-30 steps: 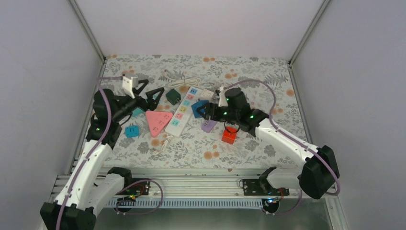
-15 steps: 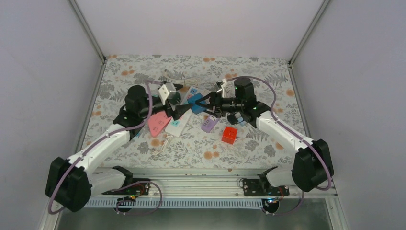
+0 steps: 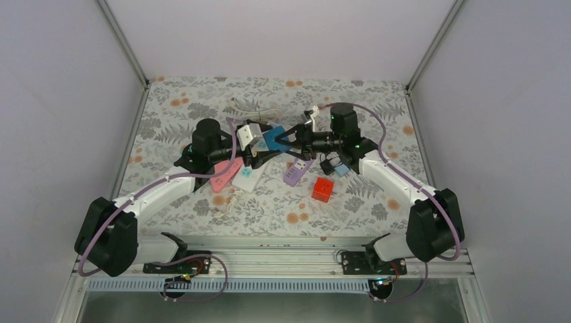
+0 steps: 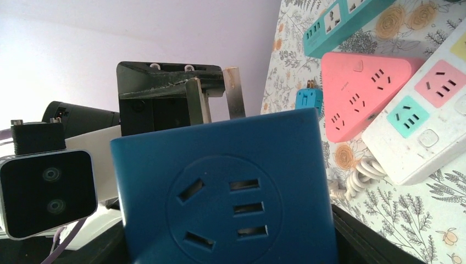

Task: Insert the plug

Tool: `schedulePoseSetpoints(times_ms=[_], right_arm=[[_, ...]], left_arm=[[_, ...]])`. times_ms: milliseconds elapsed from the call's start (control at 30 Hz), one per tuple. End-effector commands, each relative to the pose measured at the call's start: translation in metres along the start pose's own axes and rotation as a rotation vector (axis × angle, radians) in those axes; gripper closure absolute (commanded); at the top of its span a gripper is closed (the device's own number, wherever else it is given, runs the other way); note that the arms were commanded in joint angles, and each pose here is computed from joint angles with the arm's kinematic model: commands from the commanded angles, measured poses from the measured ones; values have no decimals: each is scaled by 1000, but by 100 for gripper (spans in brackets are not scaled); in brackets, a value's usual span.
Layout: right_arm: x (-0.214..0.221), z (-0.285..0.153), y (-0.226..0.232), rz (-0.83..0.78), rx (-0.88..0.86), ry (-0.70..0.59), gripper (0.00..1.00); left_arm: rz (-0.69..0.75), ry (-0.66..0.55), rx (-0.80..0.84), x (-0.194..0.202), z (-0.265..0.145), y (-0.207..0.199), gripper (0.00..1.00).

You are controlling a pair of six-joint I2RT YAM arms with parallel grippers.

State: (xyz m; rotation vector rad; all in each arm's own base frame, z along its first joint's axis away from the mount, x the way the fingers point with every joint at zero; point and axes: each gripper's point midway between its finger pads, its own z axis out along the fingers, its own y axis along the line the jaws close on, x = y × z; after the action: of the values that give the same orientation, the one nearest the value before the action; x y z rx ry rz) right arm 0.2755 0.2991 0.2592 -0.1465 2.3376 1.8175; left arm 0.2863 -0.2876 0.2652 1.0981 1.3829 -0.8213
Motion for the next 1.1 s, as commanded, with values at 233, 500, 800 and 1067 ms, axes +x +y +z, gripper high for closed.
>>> schedulePoseSetpoints(times_ms=[233, 500, 800, 1067], right_arm=[[-18, -1, 13, -135, -28, -34, 23], [-24, -6, 14, -236, -8, -83, 20], [-13, -10, -28, -154, 104, -136, 49], [-13, -13, -31, -127, 146, -147, 50]], left_arm=[[39, -117, -34, -16, -5, -2, 41], [-96, -139, 2, -20, 6, 3, 41], [-75, -146, -75, -3, 4, 9, 16], [-106, -135, -61, 0, -3, -3, 11]])
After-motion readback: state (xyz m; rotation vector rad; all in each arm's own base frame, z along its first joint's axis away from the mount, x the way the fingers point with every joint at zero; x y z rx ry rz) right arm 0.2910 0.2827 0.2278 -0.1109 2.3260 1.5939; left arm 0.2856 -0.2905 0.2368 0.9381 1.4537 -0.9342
